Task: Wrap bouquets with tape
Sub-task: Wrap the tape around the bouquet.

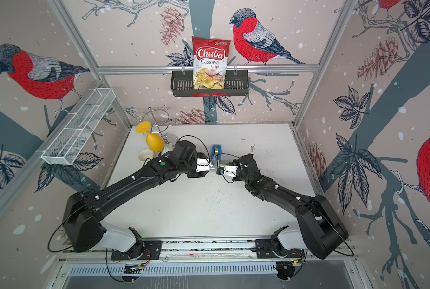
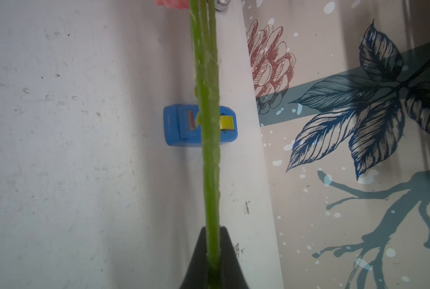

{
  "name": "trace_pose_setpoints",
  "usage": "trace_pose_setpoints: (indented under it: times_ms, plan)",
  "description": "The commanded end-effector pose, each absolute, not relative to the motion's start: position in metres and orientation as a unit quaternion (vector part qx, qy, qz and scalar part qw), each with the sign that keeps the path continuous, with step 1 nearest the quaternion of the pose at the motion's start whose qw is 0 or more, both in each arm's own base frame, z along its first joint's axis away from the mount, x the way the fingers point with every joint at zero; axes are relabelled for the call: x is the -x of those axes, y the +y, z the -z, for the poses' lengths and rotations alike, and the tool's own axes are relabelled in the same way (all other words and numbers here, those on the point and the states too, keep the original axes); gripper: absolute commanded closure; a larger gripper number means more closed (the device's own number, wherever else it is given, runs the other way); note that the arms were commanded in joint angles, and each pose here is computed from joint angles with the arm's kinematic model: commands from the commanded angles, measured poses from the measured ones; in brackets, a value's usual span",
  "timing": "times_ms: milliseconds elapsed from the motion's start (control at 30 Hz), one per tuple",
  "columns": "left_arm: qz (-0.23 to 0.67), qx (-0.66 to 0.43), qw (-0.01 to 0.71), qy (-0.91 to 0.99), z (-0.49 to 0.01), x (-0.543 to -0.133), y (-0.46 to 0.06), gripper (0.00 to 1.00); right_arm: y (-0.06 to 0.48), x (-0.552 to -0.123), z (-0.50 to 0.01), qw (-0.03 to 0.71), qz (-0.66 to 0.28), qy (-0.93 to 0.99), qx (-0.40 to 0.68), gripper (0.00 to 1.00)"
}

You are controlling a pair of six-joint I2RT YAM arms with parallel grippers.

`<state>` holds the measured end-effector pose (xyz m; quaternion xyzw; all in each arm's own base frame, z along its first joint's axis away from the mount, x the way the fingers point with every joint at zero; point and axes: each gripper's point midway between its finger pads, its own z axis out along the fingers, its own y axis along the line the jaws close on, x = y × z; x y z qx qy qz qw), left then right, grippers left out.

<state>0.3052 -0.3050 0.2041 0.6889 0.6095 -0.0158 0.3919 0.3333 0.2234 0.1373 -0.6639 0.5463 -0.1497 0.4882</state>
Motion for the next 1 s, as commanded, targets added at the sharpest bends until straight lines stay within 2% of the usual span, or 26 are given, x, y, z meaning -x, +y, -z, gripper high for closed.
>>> trace_pose_setpoints:
  times_ms: [0, 233, 533, 767, 967]
  plan:
    - [0.025, -0.683, 0.334, 0.649, -0.185, -0.308, -0.298, 0.42, 0.227, -0.337, -0.155, 0.518, 0.187, 0.504, 0.665, 1.0]
    - [0.046, -0.672, 0.286, 0.682, -0.167, -0.337, -0.296, 0.46, 0.228, -0.334, -0.161, 0.537, 0.209, 0.477, 0.663, 1.0]
    - [0.085, -0.701, 0.261, 0.658, -0.151, -0.33, -0.306, 0.43, 0.233, -0.329, -0.165, 0.555, 0.214, 0.456, 0.662, 1.0]
    - [0.075, -0.687, 0.255, 0.676, -0.139, -0.352, -0.3, 0.45, 0.237, -0.323, -0.172, 0.569, 0.208, 0.444, 0.66, 1.0]
    - [0.088, -0.696, 0.265, 0.661, -0.14, -0.353, -0.307, 0.51, 0.238, -0.32, -0.171, 0.567, 0.204, 0.444, 0.663, 1.0]
